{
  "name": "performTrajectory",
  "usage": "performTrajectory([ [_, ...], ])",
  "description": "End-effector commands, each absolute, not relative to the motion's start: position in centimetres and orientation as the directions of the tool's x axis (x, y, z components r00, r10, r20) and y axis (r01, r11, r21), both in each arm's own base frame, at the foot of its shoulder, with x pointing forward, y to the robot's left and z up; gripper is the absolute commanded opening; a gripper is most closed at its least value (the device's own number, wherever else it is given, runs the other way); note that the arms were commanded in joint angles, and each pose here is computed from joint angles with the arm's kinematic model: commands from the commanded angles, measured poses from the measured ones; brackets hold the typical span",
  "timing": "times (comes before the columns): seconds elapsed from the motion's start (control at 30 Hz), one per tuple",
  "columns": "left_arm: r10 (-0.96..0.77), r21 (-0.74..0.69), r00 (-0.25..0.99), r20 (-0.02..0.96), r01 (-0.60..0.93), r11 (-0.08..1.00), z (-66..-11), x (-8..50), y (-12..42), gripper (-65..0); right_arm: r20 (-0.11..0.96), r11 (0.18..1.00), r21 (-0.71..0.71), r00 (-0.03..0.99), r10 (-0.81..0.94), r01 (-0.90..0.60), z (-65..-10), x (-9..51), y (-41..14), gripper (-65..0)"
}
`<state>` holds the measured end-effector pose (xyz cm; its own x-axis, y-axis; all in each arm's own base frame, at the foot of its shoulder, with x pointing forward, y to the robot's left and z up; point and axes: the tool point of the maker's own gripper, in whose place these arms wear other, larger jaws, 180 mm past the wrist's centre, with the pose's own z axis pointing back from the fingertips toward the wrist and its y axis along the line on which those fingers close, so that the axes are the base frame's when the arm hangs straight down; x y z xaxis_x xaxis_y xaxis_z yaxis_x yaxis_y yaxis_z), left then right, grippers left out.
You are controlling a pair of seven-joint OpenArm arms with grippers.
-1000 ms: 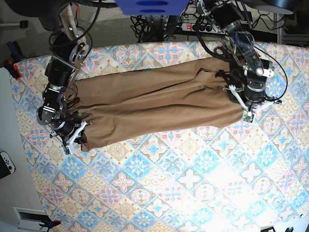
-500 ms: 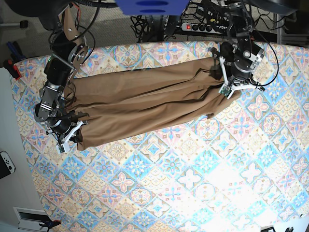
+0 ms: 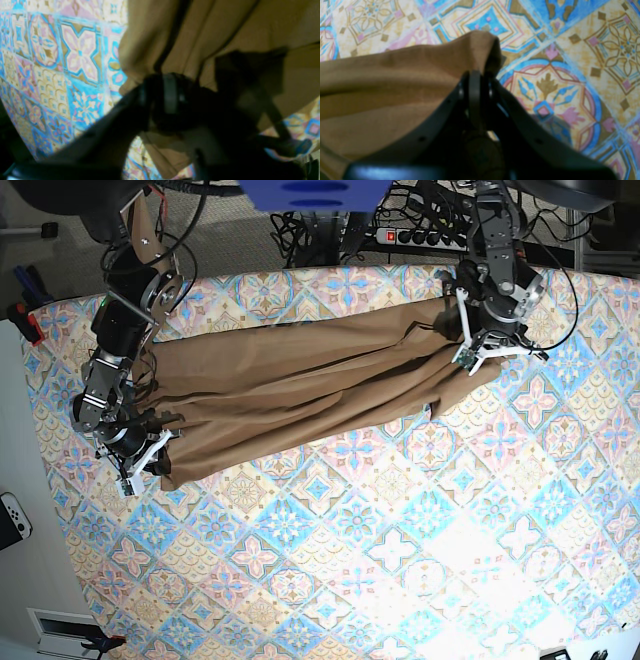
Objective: Layout the t-shirt on the table in an organized manner, then fold the t-shirt properly
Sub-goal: 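Regrasp the shirt end with the left gripper and smooth it flat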
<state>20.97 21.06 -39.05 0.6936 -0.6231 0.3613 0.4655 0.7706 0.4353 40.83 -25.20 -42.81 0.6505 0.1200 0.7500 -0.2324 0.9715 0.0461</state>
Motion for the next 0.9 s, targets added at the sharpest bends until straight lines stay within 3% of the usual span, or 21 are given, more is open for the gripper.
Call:
performTrajectory([
  [0.0, -0.621, 0.449, 0.677, 0.395, 0.447, 0.773, -38.1, 21.8, 20.9, -51.1, 0.714, 0.976, -0.007, 0.683, 0.157, -0.216, -42.8, 40.6, -26.9, -65.0],
  [0.53, -0.397, 0.165, 0.615, 0.681, 0.399, 0.902, -36.4, 24.1, 14.3, -50.9, 0.709, 0.976, -0.008, 0.687, 0.159, -0.217, -42.9, 40.5, -26.9, -65.0],
  [0.7, -0.152, 0.070, 0.605, 0.781, 0.156, 0.985, -34.3, 26.1, 17.7, -50.9, 0.708, 0.976, -0.008, 0.688, 0.159, -0.217, -43.0, 40.4, -26.9, -65.0],
  [0.87, 0.027, 0.075, 0.551, 0.834, -0.163, 0.984, -31.4, 26.9, 26.4, -50.3, 0.706, 0.976, -0.009, 0.690, 0.160, -0.217, -43.1, 40.4, -26.9, -65.0],
])
